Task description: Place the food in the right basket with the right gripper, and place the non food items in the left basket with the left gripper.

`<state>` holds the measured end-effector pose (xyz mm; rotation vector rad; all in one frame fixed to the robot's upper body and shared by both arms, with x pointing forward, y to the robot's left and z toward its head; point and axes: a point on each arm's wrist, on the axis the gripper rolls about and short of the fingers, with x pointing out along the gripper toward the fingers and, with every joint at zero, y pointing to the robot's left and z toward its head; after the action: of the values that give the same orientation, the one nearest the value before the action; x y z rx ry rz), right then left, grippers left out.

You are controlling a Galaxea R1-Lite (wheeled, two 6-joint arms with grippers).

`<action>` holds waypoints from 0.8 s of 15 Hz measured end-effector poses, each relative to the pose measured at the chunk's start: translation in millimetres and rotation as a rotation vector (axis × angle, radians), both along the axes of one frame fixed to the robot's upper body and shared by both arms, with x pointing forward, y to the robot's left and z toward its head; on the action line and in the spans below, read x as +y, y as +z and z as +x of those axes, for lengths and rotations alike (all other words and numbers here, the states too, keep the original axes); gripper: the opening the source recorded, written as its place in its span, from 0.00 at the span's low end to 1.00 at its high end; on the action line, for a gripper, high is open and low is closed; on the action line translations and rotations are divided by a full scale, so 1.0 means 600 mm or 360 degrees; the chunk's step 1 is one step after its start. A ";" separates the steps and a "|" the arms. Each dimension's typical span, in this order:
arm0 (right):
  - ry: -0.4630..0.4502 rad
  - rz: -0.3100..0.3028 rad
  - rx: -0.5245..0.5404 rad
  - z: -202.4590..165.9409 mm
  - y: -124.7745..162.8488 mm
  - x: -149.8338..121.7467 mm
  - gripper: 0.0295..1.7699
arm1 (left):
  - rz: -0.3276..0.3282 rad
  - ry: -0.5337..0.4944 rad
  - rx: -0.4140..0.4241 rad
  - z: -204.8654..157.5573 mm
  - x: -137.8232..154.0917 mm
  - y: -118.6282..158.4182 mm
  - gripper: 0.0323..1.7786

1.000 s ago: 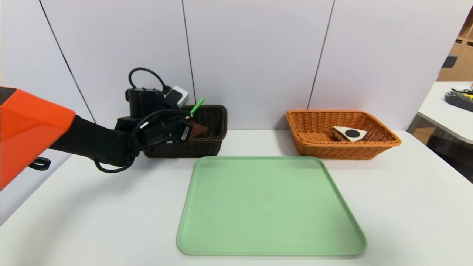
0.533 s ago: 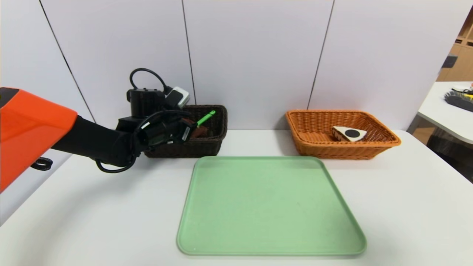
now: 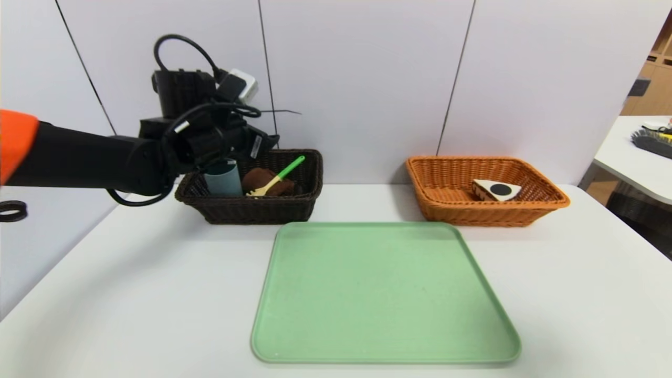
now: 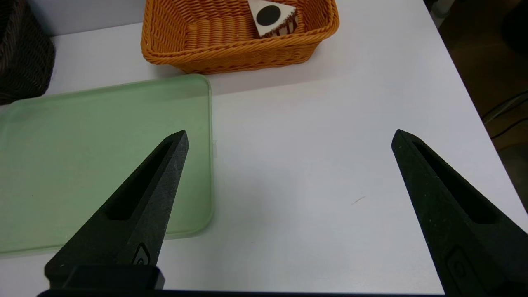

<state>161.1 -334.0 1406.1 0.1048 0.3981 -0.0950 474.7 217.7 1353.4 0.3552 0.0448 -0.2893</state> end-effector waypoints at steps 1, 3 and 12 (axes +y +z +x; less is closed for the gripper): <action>0.0002 -0.0003 0.0001 0.000 0.000 0.000 0.96 | 0.0000 0.0016 0.0016 -0.020 0.006 0.031 0.84; 0.0024 -0.0019 0.0021 0.001 -0.003 0.000 0.96 | -0.0004 0.0034 0.0077 -0.074 0.023 0.083 0.87; 0.0218 -0.0153 0.0258 0.043 -0.014 0.009 0.96 | -0.0263 0.0276 0.0437 -0.411 0.123 0.170 0.93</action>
<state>187.2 -328.9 1397.9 -0.0256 0.5603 0.0128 227.8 291.5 1455.2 0.1442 0.3185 -0.1669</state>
